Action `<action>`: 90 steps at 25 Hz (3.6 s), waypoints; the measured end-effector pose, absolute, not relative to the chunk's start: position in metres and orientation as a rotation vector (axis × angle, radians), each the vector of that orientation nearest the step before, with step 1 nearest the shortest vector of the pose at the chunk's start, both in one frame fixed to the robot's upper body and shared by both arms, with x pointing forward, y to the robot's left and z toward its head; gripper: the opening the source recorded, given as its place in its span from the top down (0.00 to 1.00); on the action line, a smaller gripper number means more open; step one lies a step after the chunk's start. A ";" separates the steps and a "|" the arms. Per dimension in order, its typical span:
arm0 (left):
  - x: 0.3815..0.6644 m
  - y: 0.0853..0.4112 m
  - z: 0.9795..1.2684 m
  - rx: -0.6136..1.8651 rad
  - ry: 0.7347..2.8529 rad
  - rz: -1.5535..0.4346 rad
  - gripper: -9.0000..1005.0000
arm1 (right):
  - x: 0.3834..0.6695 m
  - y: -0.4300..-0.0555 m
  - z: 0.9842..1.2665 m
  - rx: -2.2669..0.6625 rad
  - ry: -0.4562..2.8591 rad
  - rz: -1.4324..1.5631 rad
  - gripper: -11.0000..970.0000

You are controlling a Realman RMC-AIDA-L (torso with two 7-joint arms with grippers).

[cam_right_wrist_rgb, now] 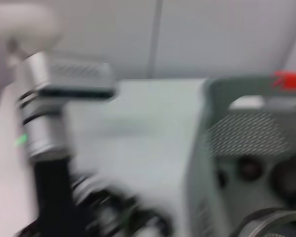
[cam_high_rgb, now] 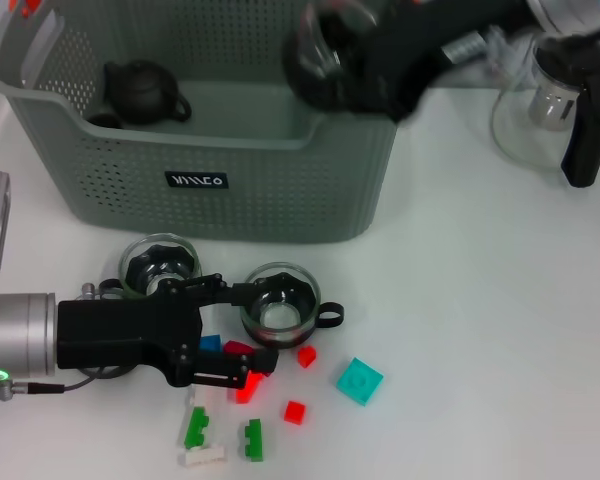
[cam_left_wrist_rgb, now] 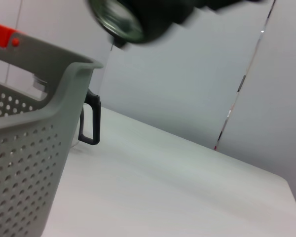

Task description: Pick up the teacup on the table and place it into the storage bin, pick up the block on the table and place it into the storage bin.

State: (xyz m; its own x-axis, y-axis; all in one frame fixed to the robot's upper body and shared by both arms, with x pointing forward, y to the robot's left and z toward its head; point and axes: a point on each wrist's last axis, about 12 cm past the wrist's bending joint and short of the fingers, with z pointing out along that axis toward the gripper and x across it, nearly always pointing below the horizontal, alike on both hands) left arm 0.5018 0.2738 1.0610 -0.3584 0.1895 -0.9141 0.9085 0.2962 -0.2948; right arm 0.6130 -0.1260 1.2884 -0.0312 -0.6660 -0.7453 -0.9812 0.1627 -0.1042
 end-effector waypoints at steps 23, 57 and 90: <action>0.502 0.276 1.064 1.029 1.739 -1.114 0.07 | 0.696 -0.065 1.202 -1.246 1.940 0.251 0.93; 0.498 0.277 1.060 1.023 1.745 -1.110 0.07 | 0.689 -0.063 1.178 -1.346 1.959 0.160 0.93; 0.498 0.280 1.060 1.012 1.745 -1.099 0.07 | 0.692 -0.072 1.225 -1.118 1.911 0.214 0.19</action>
State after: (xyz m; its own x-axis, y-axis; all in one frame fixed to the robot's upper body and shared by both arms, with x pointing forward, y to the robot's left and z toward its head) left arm 0.4985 0.2797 1.0603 -0.3414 0.1996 -0.9185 0.9146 0.2958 -0.2757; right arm 0.6921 -0.0722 1.2254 -0.2017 -0.6181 -0.7598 -0.7707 0.5788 -0.2663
